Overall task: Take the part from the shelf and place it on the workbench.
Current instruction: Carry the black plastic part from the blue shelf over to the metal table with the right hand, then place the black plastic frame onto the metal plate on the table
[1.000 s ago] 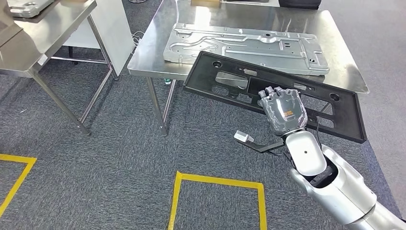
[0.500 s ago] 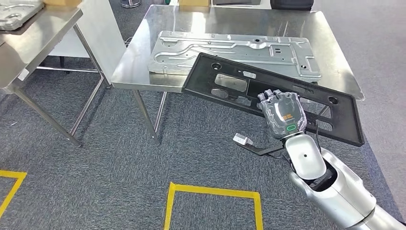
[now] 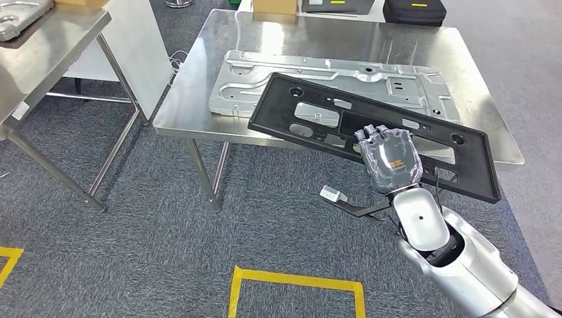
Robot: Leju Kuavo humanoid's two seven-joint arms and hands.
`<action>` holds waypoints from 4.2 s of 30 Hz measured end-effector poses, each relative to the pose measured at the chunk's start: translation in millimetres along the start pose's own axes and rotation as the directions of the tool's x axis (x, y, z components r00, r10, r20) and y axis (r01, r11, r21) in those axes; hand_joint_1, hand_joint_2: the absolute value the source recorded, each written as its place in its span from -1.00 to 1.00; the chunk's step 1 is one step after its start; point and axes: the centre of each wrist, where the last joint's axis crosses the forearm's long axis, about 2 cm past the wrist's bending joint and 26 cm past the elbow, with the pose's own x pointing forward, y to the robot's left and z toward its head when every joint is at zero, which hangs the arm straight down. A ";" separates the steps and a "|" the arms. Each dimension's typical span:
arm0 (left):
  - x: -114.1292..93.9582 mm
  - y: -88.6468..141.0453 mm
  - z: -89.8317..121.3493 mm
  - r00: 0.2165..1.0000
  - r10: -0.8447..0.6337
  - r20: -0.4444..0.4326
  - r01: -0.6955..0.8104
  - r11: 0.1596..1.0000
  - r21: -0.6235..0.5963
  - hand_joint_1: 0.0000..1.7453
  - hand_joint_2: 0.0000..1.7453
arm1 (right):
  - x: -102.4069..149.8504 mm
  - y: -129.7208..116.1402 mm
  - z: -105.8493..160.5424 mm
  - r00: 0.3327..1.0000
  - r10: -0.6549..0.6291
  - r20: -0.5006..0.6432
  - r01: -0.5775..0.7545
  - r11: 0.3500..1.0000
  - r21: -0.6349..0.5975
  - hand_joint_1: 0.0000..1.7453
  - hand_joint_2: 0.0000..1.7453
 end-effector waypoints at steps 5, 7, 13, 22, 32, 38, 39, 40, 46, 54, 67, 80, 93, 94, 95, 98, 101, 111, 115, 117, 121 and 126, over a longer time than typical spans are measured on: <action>-0.4 -1.0 0.0 1.000 -0.005 0.000 0.005 1.000 -0.010 -1.00 1.00 | -1.4 -1.0 -1.9 1.000 0.009 -0.004 -0.009 1.000 0.014 1.00 1.00; 0.5 -0.7 0.3 1.000 -0.013 0.002 0.013 1.000 -0.011 -1.00 1.00 | -1.8 -4.2 -4.6 1.000 0.011 -0.004 -0.011 1.000 0.012 1.00 1.00; 1.9 0.6 0.7 1.000 -0.023 0.005 0.024 1.000 -0.010 -1.00 1.00 | -0.5 -13.1 -11.4 1.000 0.002 -0.003 -0.002 1.000 -0.009 1.00 1.00; -0.1 1.6 0.7 1.000 -0.026 -0.004 0.026 1.000 -0.012 -1.00 1.00 | 8.5 -24.3 -17.9 1.000 0.000 0.002 0.000 1.000 -0.016 1.00 1.00; -0.8 0.9 0.9 1.000 -0.008 -0.005 0.008 1.000 -0.014 -1.00 1.00 | 23.8 -25.8 -14.9 0.999 0.013 0.052 -0.012 1.000 -0.009 1.00 1.00; -1.4 0.3 1.0 1.000 -0.006 -0.005 0.005 1.000 -0.015 -1.00 1.00 | 25.4 -27.9 -14.1 0.998 0.011 0.064 -0.010 1.000 -0.014 1.00 1.00; -1.3 0.9 1.0 1.000 -0.006 -0.005 0.005 1.000 -0.013 -1.00 1.00 | 25.4 -28.9 -14.2 0.998 0.010 0.064 -0.009 1.000 -0.016 1.00 1.00; -1.1 1.6 1.1 1.000 -0.005 -0.004 0.005 1.000 -0.011 -1.00 1.00 | 25.6 -29.8 -14.1 0.998 0.010 0.065 -0.009 1.000 -0.016 1.00 1.00; -2.1 3.2 1.1 1.000 0.006 -0.008 -0.006 1.000 -0.008 -1.00 1.00 | 30.1 -29.5 -9.5 0.997 0.001 0.079 0.000 1.000 -0.009 1.00 1.00; -3.3 2.6 1.0 1.000 0.012 -0.012 -0.012 1.000 -0.006 -1.00 1.00 | 25.5 -25.9 -4.9 0.997 -0.013 0.075 0.013 1.000 0.003 1.00 1.00; -4.2 -1.7 0.7 1.000 0.012 -0.024 -0.012 1.000 -0.014 -1.00 1.00 | 10.3 -11.2 4.3 0.999 -0.032 0.022 0.031 0.998 0.045 1.00 1.00; -6.1 0.1 1.0 0.998 0.046 -0.050 -0.046 0.999 -0.009 -1.00 1.00 | 26.7 1.5 18.1 0.998 -0.066 0.009 0.065 0.995 0.079 1.00 1.00; -1.6 -0.1 4.3 0.997 0.074 -0.029 -0.074 0.997 0.008 -1.00 1.00 | 45.0 17.1 19.2 0.993 -0.101 0.059 0.092 0.986 0.140 1.00 1.00; -1.5 -0.2 4.5 0.997 0.073 -0.032 -0.073 0.997 0.008 -1.00 1.00 | 45.8 17.8 18.3 0.992 -0.104 0.065 0.094 0.986 0.141 1.00 1.00; -1.4 -0.4 4.8 0.997 0.071 -0.036 -0.071 0.997 0.008 -1.00 1.00 | 46.8 18.6 17.0 0.992 -0.108 0.071 0.097 0.985 0.142 1.00 1.00; -1.2 0.4 6.1 0.997 0.059 -0.044 -0.058 0.998 0.013 -1.00 1.00 | 52.9 23.0 12.7 0.989 -0.123 0.081 0.110 0.982 0.151 1.00 1.00; 0.0 3.7 8.2 0.998 0.040 -0.038 -0.039 0.999 0.028 -1.00 1.00 | 62.1 28.0 5.0 0.987 -0.141 0.076 0.126 0.977 0.175 1.00 1.00; -0.9 4.6 11.8 0.999 0.053 -0.010 -0.052 0.997 0.053 -1.00 1.00 | 98.5 42.2 -2.7 0.975 -0.196 0.103 0.161 0.947 0.277 1.00 1.00; -1.0 1.8 12.4 0.999 0.049 -0.004 -0.048 0.997 0.052 -1.00 1.00 | 106.2 44.5 -1.8 0.972 -0.203 0.116 0.161 0.941 0.299 1.00 1.00; -0.7 0.8 12.9 0.999 0.046 0.000 -0.046 0.998 0.053 -1.00 1.00 | 107.9 46.3 -1.0 0.971 -0.205 0.123 0.159 0.938 0.308 1.00 1.00; -0.7 -0.2 13.7 0.999 0.039 0.004 -0.039 0.998 0.054 -1.00 1.00 | 117.0 50.6 4.3 0.964 -0.212 0.161 0.149 0.931 0.333 1.00 1.00; -0.9 -0.9 14.5 0.999 0.033 0.007 -0.033 0.998 0.057 -1.00 1.00 | 124.3 52.9 6.5 0.959 -0.209 0.191 0.135 0.931 0.340 1.00 1.00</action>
